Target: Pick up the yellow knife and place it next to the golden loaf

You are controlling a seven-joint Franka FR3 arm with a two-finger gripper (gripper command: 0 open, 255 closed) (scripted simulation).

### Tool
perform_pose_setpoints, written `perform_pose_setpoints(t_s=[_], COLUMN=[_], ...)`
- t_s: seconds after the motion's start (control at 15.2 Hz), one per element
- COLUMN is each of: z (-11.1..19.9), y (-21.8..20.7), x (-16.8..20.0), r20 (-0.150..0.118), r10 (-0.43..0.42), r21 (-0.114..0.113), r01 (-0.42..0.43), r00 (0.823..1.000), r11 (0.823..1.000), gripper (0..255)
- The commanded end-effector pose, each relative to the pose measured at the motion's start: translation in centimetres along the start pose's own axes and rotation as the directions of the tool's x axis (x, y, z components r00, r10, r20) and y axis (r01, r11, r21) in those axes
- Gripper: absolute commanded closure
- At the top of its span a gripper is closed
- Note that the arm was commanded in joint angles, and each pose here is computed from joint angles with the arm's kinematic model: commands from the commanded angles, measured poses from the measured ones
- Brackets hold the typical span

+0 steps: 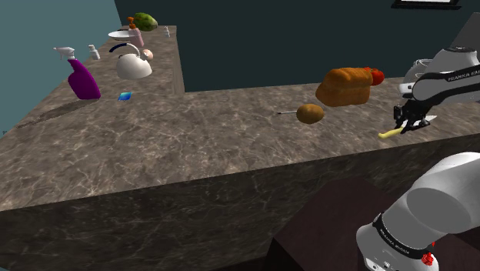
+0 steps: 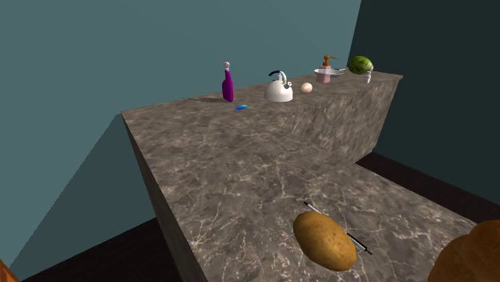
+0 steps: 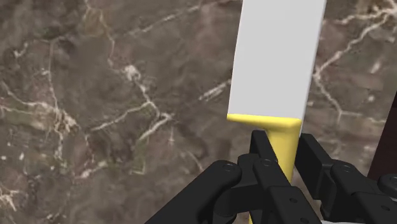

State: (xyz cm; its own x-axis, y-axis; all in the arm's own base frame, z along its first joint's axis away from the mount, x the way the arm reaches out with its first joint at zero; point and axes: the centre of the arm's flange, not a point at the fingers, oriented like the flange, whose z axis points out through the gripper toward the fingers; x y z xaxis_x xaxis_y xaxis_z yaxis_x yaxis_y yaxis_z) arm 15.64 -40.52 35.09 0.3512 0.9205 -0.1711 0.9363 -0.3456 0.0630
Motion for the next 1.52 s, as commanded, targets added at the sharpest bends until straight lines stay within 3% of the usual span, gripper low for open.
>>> perform_pose_setpoints(t_s=[0.0, 0.33, 0.4, 0.73, 0.99, 1.45], z=[0.1, 0.1, 0.1, 0.1, -4.9, -4.9], y=[0.0, 0.0, 0.0, 0.0, 0.0, 0.0], x=[0.1, 0.1, 0.1, 0.1, 0.1, 0.1], r20=[0.000, 0.000, 0.000, 0.000, 0.000, 0.000], r10=[0.000, 0.000, 0.000, 0.000, 0.000, 0.000], r21=[0.000, 0.000, 0.000, 0.000, 0.000, 0.000], r01=[0.000, 0.000, 0.000, 0.000, 0.000, 0.000], r00=[1.000, 1.000, 1.000, 1.000, 1.000, 1.000], r11=[1.000, 1.000, 1.000, 1.000, 1.000, 1.000], gripper=[255, 255, 0, 0, 0, 0])
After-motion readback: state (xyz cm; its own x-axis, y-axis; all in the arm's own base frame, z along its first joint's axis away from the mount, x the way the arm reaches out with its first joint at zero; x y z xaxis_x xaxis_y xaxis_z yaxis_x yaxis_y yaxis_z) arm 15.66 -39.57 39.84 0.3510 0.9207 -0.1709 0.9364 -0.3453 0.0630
